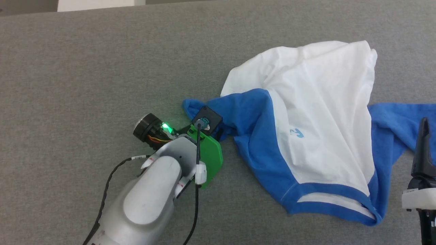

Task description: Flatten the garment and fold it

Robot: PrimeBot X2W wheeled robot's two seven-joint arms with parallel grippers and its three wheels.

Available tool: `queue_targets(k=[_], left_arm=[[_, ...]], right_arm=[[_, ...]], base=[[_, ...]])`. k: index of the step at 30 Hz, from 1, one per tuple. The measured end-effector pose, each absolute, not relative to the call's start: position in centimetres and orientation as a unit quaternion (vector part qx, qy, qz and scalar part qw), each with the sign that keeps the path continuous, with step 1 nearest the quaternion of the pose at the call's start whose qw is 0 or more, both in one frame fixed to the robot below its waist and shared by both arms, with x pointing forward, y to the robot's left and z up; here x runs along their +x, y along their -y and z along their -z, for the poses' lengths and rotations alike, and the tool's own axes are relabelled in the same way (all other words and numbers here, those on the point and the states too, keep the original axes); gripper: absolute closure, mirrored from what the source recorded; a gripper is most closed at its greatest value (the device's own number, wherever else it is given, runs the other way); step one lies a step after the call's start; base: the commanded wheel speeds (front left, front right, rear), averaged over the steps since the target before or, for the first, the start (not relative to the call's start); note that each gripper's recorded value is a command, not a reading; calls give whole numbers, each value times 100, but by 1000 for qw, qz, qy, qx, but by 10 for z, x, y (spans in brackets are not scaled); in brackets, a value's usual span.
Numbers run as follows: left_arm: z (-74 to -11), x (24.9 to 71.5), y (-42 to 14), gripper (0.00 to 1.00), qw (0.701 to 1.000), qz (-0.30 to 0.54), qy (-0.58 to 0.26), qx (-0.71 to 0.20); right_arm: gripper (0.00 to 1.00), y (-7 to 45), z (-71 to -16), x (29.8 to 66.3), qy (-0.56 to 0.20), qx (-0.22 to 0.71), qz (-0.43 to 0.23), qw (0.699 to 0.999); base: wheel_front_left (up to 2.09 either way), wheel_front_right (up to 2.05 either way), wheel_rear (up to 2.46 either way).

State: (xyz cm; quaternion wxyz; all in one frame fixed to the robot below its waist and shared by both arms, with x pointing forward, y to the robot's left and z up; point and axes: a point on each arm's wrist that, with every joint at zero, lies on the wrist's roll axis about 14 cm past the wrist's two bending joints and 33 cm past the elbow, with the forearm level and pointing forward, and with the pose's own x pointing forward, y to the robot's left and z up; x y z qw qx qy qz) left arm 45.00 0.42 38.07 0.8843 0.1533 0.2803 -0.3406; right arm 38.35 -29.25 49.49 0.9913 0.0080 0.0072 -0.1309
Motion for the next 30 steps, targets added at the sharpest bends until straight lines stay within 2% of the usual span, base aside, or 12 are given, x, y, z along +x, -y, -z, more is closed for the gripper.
queue_targets(k=[5, 9, 10, 16, 20, 25, 28, 29, 30], left_arm=[[-390, 452, 0, 100, 893, 343, -269, 114], [-410, 452, -18, 100, 917, 306, -254, 19], [-433, 451, -54, 100, 937, 259, -231, -25], [-489, 440, -162, 100, 975, 127, -180, -34], [-491, 404, -224, 100, 981, 34, -192, -25], [-467, 353, -282, 100, 969, -80, -233, 1], [-454, 337, -296, 100, 964, -106, -246, 8], [-453, 337, -291, 82, 965, -106, -241, -10], [-451, 337, -283, 34, 966, -102, -236, -30]], right_arm=[[0, 296, -495, 381, -7, 8, 136, 991], [0, 293, -502, 379, 1, 12, 132, 991], [0, 291, -508, 375, 6, 15, 129, 992], [0, 282, -518, 373, 16, 21, 113, 993], [0, 271, -522, 378, 21, 26, 96, 995], [0, 266, -522, 383, 18, 27, 88, 996], [0, 266, -518, 385, 11, 26, 87, 996], [0, 265, -517, 386, 10, 26, 87, 996], [0, 265, -516, 387, 8, 25, 85, 996]], base=[[0, 0, 0], [0, 0, 0], [0, 0, 0], [0, 0, 0], [0, 0, 0], [0, 0, 0], [0, 0, 0], [0, 0, 0], [0, 0, 0]])
